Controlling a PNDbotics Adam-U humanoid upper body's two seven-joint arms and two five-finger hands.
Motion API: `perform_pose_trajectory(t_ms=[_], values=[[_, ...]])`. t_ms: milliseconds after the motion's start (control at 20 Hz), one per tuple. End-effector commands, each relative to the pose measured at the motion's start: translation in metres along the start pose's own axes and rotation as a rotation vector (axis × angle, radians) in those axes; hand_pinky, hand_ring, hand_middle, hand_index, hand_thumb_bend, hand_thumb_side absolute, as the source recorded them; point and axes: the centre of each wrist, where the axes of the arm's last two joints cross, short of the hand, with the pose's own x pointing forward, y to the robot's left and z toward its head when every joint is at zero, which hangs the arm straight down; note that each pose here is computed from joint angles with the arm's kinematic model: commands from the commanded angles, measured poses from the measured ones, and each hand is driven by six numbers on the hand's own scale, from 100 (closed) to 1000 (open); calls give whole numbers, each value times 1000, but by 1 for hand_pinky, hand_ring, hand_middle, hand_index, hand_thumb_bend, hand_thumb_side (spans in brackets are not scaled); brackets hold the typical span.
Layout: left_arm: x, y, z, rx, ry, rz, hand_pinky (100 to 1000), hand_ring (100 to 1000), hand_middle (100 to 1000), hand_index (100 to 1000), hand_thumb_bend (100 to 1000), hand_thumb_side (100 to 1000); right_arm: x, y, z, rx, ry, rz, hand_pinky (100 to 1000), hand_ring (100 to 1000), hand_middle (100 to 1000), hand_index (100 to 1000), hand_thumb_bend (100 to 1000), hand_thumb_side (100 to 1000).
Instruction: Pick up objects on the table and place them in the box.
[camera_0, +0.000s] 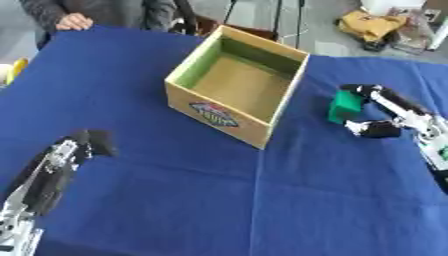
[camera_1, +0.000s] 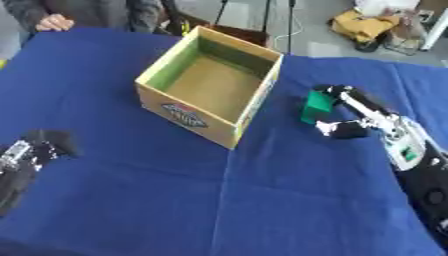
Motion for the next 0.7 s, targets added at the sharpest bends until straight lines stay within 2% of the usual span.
perform_pose_trajectory(t_ms=[50, 100, 250, 350, 450, 550, 700], values=[[6, 4, -2, -7, -16, -21, 867, 659, 579, 765, 347, 988, -2, -16, 3, -25, 6, 40, 690, 736, 515, 937, 100, 243], [6, 5, -2, -6, -17, -21, 867, 659, 579, 765, 346, 988, -1, -16, 3, -30, 1, 40, 688, 727, 506, 929, 100, 167], [7, 5, -2, -6, -19, -21, 867, 659, 579, 765, 346, 989, 3, -17, 0, -41, -18, 42, 679, 703, 483, 904, 100, 100], [7, 4, -2, -6, -20, -21, 867, 659, 579, 765, 345, 989, 7, -19, -2, -51, -39, 47, 674, 694, 474, 858, 100, 100], [7, 4, -3, -6, -20, -20, 867, 659, 579, 765, 344, 988, 11, -21, -4, -62, -56, 51, 668, 686, 464, 747, 100, 100], [7, 4, -3, -5, -20, -19, 867, 659, 579, 765, 345, 988, 15, -24, -6, -72, -74, 55, 667, 684, 463, 693, 100, 100], [7, 4, -3, -3, -19, -18, 867, 660, 579, 765, 345, 986, 21, -28, -9, -83, -104, 64, 665, 682, 463, 696, 100, 100]])
